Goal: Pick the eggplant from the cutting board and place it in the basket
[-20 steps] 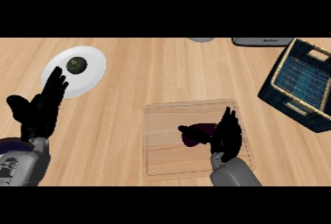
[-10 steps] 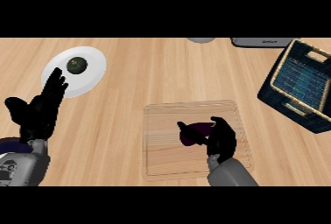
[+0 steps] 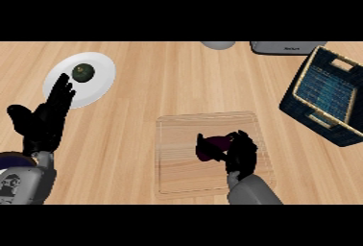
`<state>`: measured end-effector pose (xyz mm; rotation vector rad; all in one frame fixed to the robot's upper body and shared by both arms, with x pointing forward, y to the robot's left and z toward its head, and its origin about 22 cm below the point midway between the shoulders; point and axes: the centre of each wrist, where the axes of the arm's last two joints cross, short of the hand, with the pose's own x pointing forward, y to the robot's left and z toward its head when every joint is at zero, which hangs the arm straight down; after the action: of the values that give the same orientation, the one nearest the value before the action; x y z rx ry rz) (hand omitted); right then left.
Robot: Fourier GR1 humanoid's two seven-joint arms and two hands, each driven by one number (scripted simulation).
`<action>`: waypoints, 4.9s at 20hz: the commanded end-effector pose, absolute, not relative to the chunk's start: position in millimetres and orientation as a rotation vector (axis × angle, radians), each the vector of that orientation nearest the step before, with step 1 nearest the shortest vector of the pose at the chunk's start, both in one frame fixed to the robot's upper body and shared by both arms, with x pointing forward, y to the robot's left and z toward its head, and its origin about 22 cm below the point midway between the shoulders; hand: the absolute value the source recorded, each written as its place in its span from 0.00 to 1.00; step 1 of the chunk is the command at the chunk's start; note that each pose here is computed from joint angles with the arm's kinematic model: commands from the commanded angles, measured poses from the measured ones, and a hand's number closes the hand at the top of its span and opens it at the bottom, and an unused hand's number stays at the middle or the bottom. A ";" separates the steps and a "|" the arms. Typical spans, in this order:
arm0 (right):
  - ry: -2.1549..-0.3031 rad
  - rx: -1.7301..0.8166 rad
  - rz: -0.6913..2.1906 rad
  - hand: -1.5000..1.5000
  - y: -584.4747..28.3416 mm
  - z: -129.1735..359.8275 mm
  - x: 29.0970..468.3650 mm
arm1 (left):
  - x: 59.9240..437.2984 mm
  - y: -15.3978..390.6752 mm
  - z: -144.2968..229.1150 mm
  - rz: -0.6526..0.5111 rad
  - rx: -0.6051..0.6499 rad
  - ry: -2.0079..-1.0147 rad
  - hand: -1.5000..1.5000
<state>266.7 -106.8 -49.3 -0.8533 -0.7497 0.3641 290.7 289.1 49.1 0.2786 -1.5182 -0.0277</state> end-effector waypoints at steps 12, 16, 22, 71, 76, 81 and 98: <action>-1.300 -0.471 0.618 1.00 -93.4 -49.2 260.5 | 290.3 287.1 43.8 -0.036 0.283 -1.524 0.50; -1.499 -0.428 0.485 1.00 -121.3 -27.8 272.0 | 290.9 299.5 51.7 -0.016 0.281 -1.513 0.50; -1.688 -0.358 0.259 1.00 -99.5 36.7 249.6 | 288.5 308.9 47.6 -0.018 0.290 -1.502 0.50; -1.364 -0.979 0.077 1.00 -348.0 182.4 426.8 | 268.5 291.4 48.3 -0.049 0.273 -1.535 0.50; -1.401 -0.906 0.027 1.00 -354.8 178.0 429.1 | 280.8 291.8 51.9 -0.021 0.290 -1.521 0.50; -1.310 -1.309 0.553 1.00 -370.0 175.0 421.6 | 288.6 284.0 48.9 -0.036 0.283 -1.528 0.50; -1.243 -1.565 0.735 1.00 -383.4 184.0 438.7 | 294.2 268.6 50.8 -0.056 0.260 -1.537 0.50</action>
<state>437.8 -374.1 183.5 -1.5571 -1.2927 0.7305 291.9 280.1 49.1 0.2634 -1.5294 -0.0533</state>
